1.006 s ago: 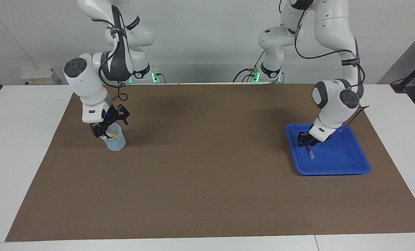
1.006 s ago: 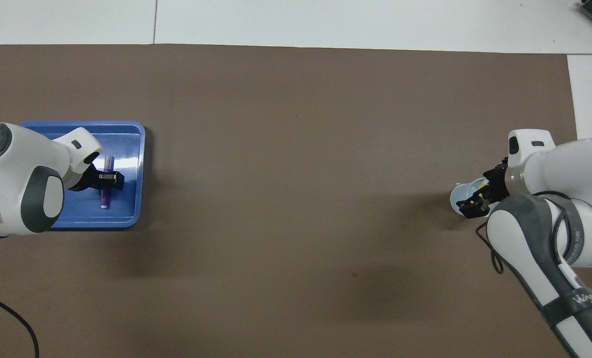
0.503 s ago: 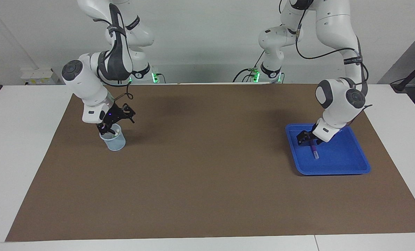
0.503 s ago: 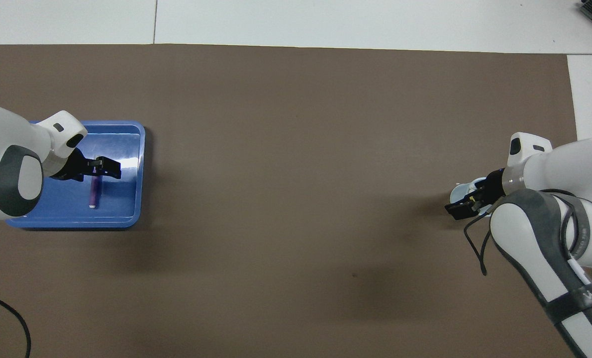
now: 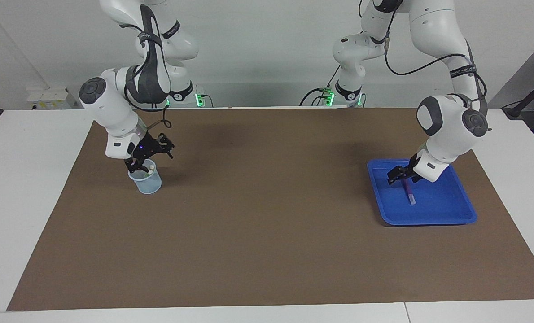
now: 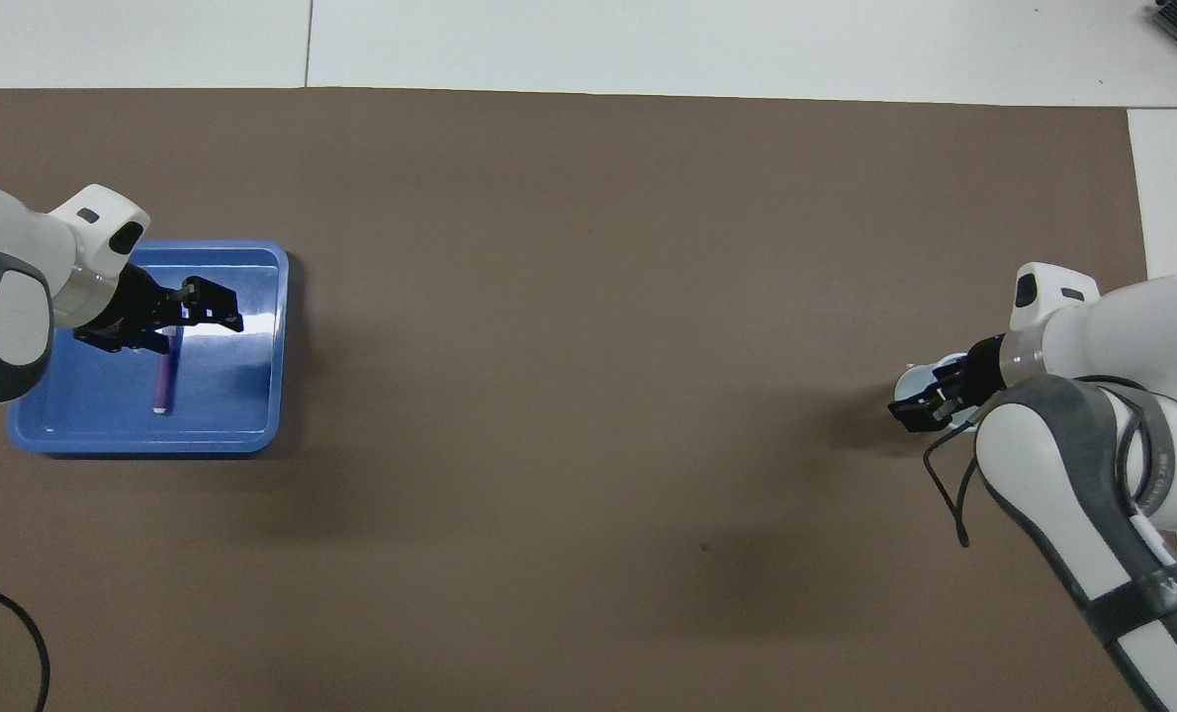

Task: Right arm passes pens to left for tray arrangement
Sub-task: 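Lift the left gripper off the tray while the right gripper reaches the cup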

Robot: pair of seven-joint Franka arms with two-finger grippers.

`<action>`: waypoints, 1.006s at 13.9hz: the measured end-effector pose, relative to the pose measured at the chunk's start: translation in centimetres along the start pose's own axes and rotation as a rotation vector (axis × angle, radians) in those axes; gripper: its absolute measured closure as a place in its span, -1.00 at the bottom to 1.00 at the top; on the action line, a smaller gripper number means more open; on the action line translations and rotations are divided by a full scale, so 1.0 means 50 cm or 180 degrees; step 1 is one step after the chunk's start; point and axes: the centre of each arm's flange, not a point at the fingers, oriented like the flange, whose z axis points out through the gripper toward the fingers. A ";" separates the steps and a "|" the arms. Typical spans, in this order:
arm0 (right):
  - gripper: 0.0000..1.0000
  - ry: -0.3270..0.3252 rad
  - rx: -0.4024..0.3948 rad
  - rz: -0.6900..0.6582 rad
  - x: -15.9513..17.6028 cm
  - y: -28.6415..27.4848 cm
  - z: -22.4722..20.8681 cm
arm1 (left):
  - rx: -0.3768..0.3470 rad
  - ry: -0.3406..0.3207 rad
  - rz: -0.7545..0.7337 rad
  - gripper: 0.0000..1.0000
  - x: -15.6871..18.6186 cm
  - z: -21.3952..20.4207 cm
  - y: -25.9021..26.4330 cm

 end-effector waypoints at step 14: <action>-0.01 -0.0211 0.0024 -0.0181 -0.038 0.041 -0.016 | -0.0879 -0.0293 -0.2084 -1.00 -0.130 -0.164 0.199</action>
